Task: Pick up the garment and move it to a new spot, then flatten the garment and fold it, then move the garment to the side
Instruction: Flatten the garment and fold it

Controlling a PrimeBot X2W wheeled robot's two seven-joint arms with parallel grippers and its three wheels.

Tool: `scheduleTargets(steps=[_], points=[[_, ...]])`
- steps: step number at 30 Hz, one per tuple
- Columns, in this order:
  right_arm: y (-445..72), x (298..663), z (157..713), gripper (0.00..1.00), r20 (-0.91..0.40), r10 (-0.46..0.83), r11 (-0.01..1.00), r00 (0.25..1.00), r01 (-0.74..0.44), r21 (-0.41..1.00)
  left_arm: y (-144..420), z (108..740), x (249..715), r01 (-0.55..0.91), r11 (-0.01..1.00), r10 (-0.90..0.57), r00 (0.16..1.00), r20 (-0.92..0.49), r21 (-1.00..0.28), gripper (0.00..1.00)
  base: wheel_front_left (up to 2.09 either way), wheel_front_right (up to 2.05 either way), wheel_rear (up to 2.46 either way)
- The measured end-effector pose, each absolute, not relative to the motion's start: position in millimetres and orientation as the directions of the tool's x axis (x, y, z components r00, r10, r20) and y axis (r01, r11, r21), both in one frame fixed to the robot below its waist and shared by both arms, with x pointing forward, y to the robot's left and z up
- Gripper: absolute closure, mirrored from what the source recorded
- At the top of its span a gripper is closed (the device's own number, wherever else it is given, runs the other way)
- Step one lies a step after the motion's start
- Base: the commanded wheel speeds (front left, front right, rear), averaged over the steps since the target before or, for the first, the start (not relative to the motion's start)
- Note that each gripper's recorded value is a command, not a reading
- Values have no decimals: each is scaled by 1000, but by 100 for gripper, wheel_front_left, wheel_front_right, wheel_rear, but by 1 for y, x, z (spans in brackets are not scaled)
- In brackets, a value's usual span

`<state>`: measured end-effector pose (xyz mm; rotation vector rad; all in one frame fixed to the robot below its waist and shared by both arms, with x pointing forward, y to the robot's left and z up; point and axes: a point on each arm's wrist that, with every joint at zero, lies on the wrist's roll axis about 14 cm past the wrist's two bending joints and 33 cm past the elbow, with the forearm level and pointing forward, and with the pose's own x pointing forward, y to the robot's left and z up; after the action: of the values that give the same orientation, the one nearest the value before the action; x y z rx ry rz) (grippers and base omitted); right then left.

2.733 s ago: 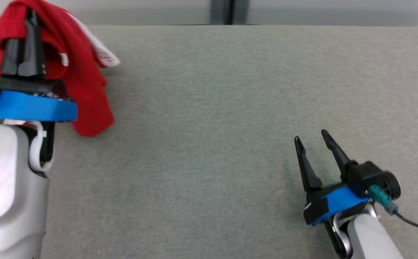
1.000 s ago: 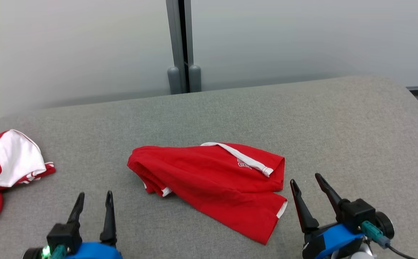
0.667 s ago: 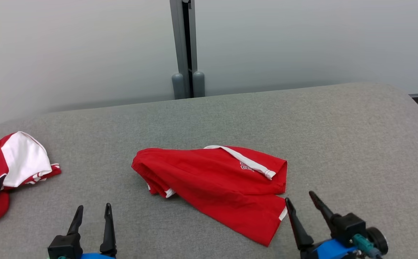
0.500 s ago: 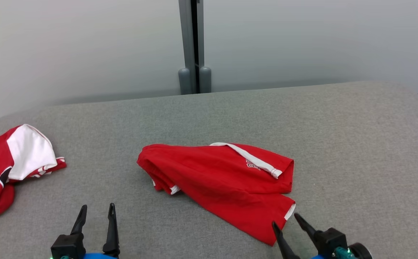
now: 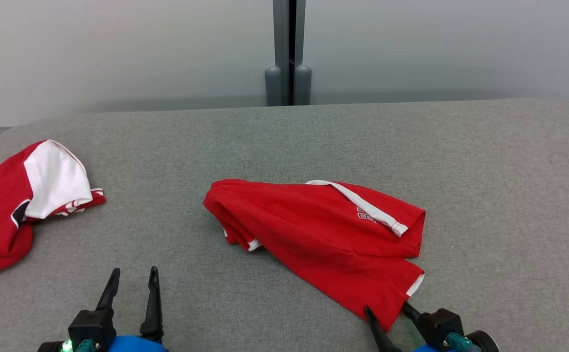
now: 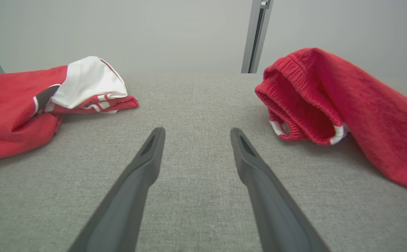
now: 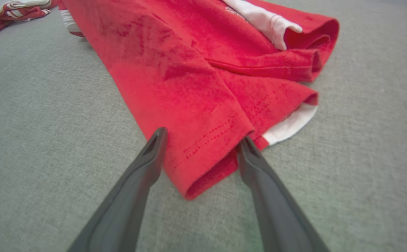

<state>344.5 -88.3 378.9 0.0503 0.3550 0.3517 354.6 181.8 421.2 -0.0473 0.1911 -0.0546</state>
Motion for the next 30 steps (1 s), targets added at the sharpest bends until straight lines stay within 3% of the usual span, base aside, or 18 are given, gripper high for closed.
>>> scheduleTargets(steps=[2, 3, 5, 6, 8, 9, 11, 14, 21, 30], points=[[-85, 346, 380, 0, -327, 356, 934, 876, -338, 110, 182, 421, 355, 49, 997, -58, 980, -190, -52, 0, 0, 0, 0], [-84, 346, 380, 9, -325, 359, 933, 875, -342, 111, 182, 421, 355, 50, 997, -59, 980, -189, -52, 0, 0, 0, 0], [-82, 347, 382, 15, -319, 366, 930, 874, -350, 108, 181, 421, 356, 54, 997, -63, 980, -187, -53, 0, 0, 0, 0], [-81, 347, 383, 42, -315, 369, 929, 874, -354, 106, 181, 422, 357, 55, 997, -64, 981, -185, -53, 0, 0, 0, 0], [-81, 347, 384, 73, -314, 369, 929, 875, -355, 103, 180, 422, 357, 57, 997, -66, 981, -185, -54, 0, 0, 0, 0], [-81, 347, 383, 73, -315, 369, 929, 875, -354, 104, 180, 422, 357, 58, 997, -67, 980, -185, -54, 0, 0, 0, 0], [-82, 346, 381, 100, -323, 366, 930, 873, -352, 102, 179, 421, 356, 61, 997, -70, 980, -188, -55, 0, 0, 0, 0], [-80, 353, 391, 100, -292, 372, 928, 881, -361, 93, 179, 421, 356, 64, 996, -74, 979, -190, -55, 0, 0, 0, 0], [-46, 370, 468, 100, -42, 455, 888, 889, -450, 98, 178, 427, 352, 67, 996, -76, 983, -170, -54, 0, 0, 0, 0], [-29, 368, 595, 100, 335, 479, 851, 811, -522, 46, 163, 429, 345, 109, 992, -118, 979, -166, -61, 0, 0, 0, 0]])
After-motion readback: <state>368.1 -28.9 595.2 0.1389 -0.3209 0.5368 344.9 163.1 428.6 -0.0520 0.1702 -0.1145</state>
